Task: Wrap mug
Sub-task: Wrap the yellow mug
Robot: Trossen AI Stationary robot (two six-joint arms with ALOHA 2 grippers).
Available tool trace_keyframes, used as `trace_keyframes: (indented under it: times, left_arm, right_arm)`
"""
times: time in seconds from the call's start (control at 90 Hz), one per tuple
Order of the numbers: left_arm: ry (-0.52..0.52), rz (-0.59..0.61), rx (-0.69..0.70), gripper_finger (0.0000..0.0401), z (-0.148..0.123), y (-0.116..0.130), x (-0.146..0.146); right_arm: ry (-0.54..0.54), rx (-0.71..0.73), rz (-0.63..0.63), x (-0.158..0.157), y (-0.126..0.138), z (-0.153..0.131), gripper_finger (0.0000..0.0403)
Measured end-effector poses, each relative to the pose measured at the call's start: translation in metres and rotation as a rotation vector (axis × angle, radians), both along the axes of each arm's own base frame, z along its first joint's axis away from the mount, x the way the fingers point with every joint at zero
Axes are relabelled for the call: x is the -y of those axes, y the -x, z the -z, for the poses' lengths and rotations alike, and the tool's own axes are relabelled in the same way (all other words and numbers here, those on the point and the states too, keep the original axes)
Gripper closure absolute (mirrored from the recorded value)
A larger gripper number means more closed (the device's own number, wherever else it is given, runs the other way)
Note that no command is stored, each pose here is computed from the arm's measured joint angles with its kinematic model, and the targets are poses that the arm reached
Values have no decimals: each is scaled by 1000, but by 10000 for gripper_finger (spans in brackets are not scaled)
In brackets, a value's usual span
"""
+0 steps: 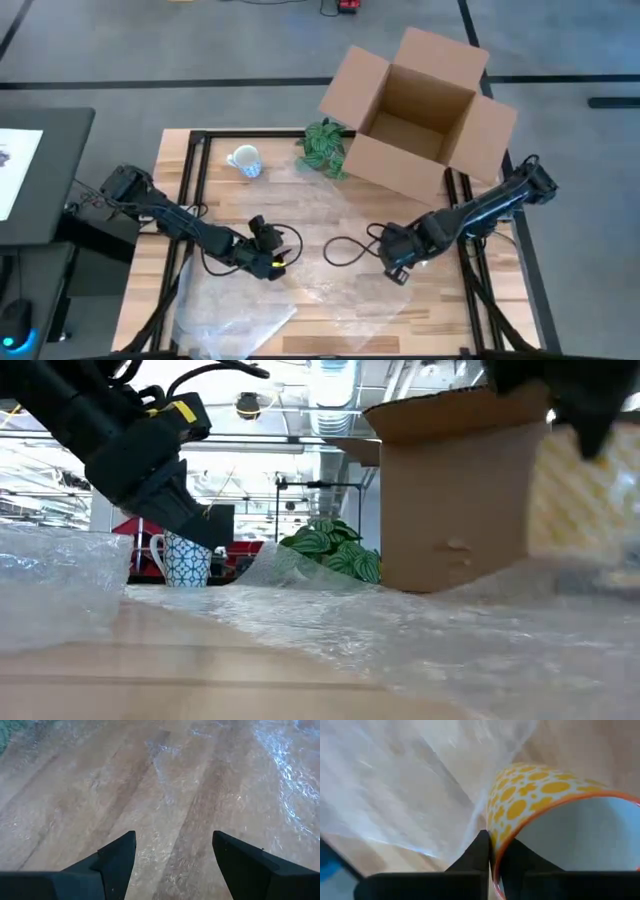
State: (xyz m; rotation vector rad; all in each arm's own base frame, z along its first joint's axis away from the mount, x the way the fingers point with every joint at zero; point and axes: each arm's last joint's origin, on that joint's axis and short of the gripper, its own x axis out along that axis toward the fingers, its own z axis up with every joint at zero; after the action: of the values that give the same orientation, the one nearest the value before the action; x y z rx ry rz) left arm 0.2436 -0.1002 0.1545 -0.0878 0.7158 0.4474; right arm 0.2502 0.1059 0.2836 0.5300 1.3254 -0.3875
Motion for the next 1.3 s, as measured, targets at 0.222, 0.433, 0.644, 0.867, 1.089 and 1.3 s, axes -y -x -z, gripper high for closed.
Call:
trace_keyframes:
  times: [0.222, 0.433, 0.644, 0.867, 1.089, 1.3]
  left_arm:
    - [22, 12, -43, 157, 2, 3, 0]
    - [51, -32, -116, 157, 1, 14, -4]
    - [53, -61, -169, 157, -2, 28, -2]
    - [42, -116, -245, 157, 1, 43, 0]
    - [41, -133, -257, 157, 2, 47, 1]
    - [0, -146, -232, 157, 1, 48, 1]
  right_arm:
    - [46, 157, -118, 0, -41, -38, 399]
    - [96, 101, -351, -7, -113, -23, 399]
    - [136, -17, -474, 8, -171, 9, 398]
    - [140, -99, -528, 23, -199, 33, 396]
    - [118, -155, -573, 23, -206, 55, 395]
    - [106, -155, -623, 13, -204, 56, 383]
